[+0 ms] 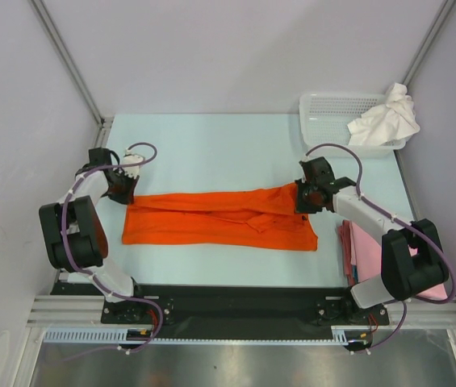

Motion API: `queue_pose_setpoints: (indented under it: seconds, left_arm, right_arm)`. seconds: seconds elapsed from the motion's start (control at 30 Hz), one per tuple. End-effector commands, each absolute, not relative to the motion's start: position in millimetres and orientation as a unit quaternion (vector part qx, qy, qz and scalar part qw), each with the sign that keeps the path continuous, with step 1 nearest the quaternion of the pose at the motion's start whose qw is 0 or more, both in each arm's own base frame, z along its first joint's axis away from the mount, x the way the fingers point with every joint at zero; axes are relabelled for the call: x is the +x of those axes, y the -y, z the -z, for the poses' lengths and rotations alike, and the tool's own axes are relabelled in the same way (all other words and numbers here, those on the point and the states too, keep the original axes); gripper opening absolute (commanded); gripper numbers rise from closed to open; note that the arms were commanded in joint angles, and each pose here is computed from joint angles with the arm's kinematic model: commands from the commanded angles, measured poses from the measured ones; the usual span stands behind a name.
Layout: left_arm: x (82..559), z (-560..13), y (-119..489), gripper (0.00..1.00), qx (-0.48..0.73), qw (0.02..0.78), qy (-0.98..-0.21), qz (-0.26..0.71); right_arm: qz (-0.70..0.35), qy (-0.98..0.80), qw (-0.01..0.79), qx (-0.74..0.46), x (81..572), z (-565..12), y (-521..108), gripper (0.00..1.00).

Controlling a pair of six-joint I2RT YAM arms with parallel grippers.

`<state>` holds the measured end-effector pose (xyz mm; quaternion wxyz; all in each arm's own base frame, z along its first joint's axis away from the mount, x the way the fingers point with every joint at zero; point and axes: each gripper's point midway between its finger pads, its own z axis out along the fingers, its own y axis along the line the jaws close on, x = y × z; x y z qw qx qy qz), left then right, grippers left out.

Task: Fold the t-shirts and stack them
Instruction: Fold the tshirt

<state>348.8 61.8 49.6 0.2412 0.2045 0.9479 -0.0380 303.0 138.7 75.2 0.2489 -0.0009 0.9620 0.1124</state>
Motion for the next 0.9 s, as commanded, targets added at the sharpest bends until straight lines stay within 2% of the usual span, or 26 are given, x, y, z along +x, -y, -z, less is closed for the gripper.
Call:
queue_pose_setpoints:
  seconds: [0.0,0.1,0.17,0.2,0.23,0.27,0.3,0.33,0.4,0.53,0.6,0.73,0.87]
  left_arm:
    - [357,-60,-72,0.0,0.219,0.262,-0.94,0.012]
    - [357,-61,-73,0.02,0.221,0.261,-0.94,0.01]
    - [355,-62,-73,0.18,0.225,0.258,-0.94,0.009]
    - [352,-63,-74,0.33,0.226,0.254,-0.94,0.008]
    - [351,-66,-76,0.41,0.226,0.254,-0.94,0.004]
    - [352,-70,-79,0.51,0.23,0.256,-0.939,-0.002]
    - [350,-79,-81,0.63,0.23,0.263,-0.937,-0.006]
    - [349,-84,-88,0.68,0.224,0.267,-0.937,-0.012]
    - [349,-101,-91,0.73,0.225,0.278,-0.934,-0.018]
    - [353,-118,-75,0.7,0.242,0.296,-0.924,-0.002]
    - [355,-115,-63,0.65,0.25,0.296,-0.922,0.009]
    - [359,-103,-39,0.64,0.266,0.29,-0.919,0.029]
    - [359,-77,-49,0.65,0.252,0.254,-0.934,0.004]
  right_arm:
    - [-0.115,-0.958,0.263,0.009,308,-80,-141,0.0]
    - [-0.127,-0.959,0.255,0.014,301,-74,-144,0.0]
    - [-0.13,-0.961,0.244,0.018,296,-68,-146,0.04]
    - [-0.13,-0.962,0.24,0.023,295,-67,-145,0.08]
    - [-0.122,-0.963,0.24,0.029,295,-67,-142,0.17]
    - [-0.111,-0.966,0.231,0.033,290,-67,-137,0.34]
    - [-0.093,-0.965,0.239,0.045,291,-70,-129,0.42]
    - [-0.086,-0.965,0.242,0.047,289,-74,-126,0.45]
    - [-0.072,-0.963,0.256,0.054,285,-86,-117,0.5]
    - [-0.066,-0.956,0.271,0.092,281,-99,-104,0.52]
    - [-0.075,-0.952,0.272,0.117,284,-99,-95,0.51]
    - [-0.092,-0.95,0.271,0.127,280,-96,-95,0.5]
    - [-0.079,-0.955,0.242,0.15,268,-80,-87,0.57]
